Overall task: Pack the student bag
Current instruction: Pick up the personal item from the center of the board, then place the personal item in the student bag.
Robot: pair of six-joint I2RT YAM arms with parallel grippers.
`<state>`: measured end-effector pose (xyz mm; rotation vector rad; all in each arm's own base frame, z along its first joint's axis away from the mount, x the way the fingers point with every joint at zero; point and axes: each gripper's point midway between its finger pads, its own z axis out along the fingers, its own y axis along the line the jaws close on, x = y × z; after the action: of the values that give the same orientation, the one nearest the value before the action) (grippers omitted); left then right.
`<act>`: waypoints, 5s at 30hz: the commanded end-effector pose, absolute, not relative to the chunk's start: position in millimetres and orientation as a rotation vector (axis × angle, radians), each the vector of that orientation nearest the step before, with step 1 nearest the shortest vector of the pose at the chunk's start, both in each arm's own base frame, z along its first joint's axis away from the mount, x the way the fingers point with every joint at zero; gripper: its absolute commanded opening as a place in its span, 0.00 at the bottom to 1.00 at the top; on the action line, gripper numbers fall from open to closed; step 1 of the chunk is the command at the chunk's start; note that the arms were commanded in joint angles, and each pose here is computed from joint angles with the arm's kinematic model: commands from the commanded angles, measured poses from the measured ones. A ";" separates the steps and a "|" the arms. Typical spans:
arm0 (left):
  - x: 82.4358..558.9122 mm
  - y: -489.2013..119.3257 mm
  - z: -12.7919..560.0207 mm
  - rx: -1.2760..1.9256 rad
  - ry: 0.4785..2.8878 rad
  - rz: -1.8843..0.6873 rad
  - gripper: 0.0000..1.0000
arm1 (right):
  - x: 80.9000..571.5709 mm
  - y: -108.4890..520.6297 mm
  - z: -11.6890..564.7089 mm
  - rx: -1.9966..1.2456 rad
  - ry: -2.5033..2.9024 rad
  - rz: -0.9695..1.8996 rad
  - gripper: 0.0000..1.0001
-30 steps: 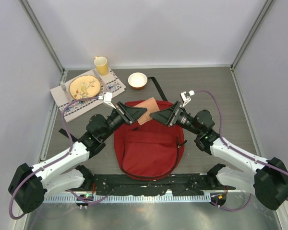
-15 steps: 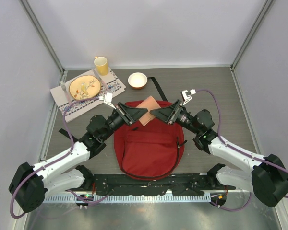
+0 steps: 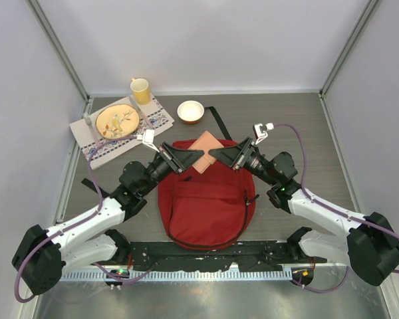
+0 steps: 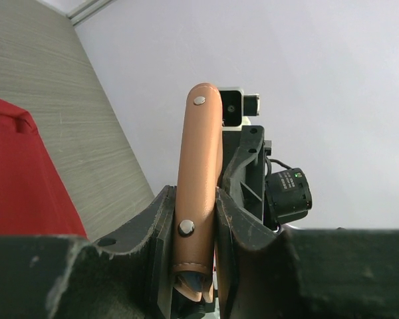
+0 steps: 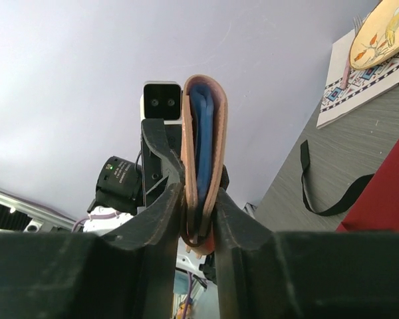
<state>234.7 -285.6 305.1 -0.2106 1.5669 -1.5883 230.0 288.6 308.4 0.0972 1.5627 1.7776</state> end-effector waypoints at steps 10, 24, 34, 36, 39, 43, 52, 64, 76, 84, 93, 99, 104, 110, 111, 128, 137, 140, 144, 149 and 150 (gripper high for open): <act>232.0 -279.5 275.7 -0.142 1.724 -1.415 0.82 | 237.7 262.3 322.5 0.156 1.511 1.579 0.01; 266.2 -250.8 197.6 0.337 2.182 -0.602 1.00 | 228.2 156.3 260.9 0.433 1.708 0.973 0.01; 277.0 -272.5 165.2 0.680 2.294 -0.439 0.99 | 220.6 120.8 280.5 0.487 1.656 0.839 0.01; 274.2 -274.2 158.0 0.716 2.306 -0.413 1.00 | 219.2 117.8 282.5 0.483 1.654 0.825 0.01; 270.1 -276.8 149.3 0.774 2.309 -0.382 1.00 | 219.0 117.7 280.3 0.484 1.661 0.821 0.01; 270.5 -279.2 141.3 0.822 2.319 -0.339 1.00 | 219.7 118.5 279.3 0.483 1.665 0.820 0.01; 278.8 -276.3 129.0 0.867 2.350 -0.231 1.00 | 222.9 126.4 274.4 0.454 1.707 0.816 0.01; 276.0 -269.9 131.4 0.866 2.320 -0.221 0.99 | 229.9 148.2 258.2 0.439 1.815 0.847 0.01; 283.6 -267.5 129.8 0.931 2.287 -0.159 1.00 | 227.2 151.7 246.1 0.425 1.846 0.856 0.01; 272.9 -269.4 118.6 1.021 2.330 -0.161 0.99 | 226.0 152.2 246.2 0.421 1.847 0.862 0.01; 239.8 -279.7 124.8 1.097 2.284 -0.174 0.98 | 225.8 153.3 237.9 0.424 1.866 0.859 0.01; 229.3 -278.7 118.5 1.059 2.267 -0.134 0.98 | 226.0 155.6 232.4 0.423 1.882 0.861 0.01; 232.3 -268.6 102.3 1.019 2.291 -0.037 0.99 | 225.2 156.3 232.0 0.419 1.883 0.867 0.01; 249.2 -260.2 100.9 0.906 2.257 0.102 0.98 | 224.7 155.5 231.6 0.425 1.879 0.869 0.02; 251.5 -257.2 99.7 0.893 2.246 0.128 0.98 | 224.6 155.3 231.2 0.426 1.879 0.869 0.02; 255.6 -256.9 116.6 0.804 2.125 0.086 0.48 | 225.4 152.6 226.1 0.436 1.884 0.849 0.04; 259.4 -261.8 119.1 0.796 2.093 0.145 0.79 | 225.1 152.4 222.8 0.437 1.890 0.845 0.04; 261.0 -264.7 118.8 0.808 2.081 0.169 0.83 | 225.3 152.4 223.1 0.434 1.889 0.844 0.04; 261.0 -270.5 122.5 0.847 2.027 0.204 0.84 | 225.0 152.3 220.7 0.437 1.893 0.843 0.04; 249.9 -281.0 123.1 0.939 1.943 0.211 0.83 | 224.0 151.0 218.0 0.442 1.893 0.842 0.05; 250.1 -284.4 125.4 0.923 1.928 0.198 0.81 | 224.0 150.6 217.6 0.443 1.892 0.840 0.05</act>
<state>251.7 -273.2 125.2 0.8946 2.0007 0.1933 218.4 151.7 204.6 0.4146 1.9599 0.8130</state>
